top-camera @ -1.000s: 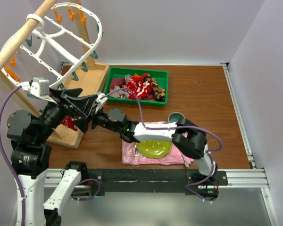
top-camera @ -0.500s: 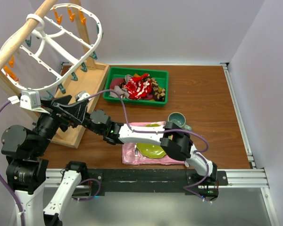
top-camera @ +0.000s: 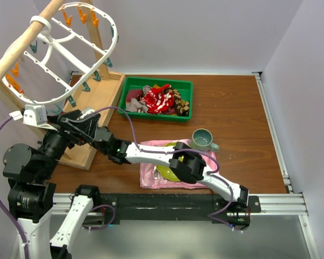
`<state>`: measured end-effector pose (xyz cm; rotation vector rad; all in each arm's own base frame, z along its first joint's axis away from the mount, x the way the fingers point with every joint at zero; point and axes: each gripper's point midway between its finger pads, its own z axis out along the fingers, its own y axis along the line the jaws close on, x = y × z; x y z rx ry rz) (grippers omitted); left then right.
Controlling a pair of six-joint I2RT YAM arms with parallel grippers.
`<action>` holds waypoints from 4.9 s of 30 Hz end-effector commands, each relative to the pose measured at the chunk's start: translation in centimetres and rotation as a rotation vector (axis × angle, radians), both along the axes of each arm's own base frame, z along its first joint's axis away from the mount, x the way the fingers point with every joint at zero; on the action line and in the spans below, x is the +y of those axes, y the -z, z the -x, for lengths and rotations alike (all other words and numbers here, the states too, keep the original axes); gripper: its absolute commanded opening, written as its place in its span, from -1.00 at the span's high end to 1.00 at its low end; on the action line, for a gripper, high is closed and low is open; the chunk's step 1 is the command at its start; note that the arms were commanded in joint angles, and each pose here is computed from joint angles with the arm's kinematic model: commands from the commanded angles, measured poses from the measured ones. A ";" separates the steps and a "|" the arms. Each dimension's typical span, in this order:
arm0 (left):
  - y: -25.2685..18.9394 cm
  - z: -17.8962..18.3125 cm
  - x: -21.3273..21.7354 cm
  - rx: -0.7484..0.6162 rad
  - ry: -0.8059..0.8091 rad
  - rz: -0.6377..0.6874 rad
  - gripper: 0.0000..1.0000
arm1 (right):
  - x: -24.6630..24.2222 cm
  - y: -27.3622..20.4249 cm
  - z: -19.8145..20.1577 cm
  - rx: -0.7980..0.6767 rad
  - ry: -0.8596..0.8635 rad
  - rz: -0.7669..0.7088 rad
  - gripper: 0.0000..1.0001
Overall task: Remove the socks clipped to the hanger
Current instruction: Remove the sock from the hanger, then place the sock in the bin.
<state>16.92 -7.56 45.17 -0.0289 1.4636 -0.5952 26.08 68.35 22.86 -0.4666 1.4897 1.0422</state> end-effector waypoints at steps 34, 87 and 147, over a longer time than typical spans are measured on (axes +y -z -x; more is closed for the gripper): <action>1.7 -0.4 1.2 0.052 -0.080 0.054 -0.77 | -16.2 -13.0 -0.9 -0.127 -0.164 -0.013 1.00; 2.7 -6.9 3.1 0.114 -0.267 0.395 -0.43 | -19.2 -13.0 -4.3 -0.072 -0.061 -0.049 1.00; 1.0 -7.4 3.6 -0.015 -0.276 0.353 -0.27 | -24.4 -13.2 -6.6 -0.016 0.194 -0.072 1.00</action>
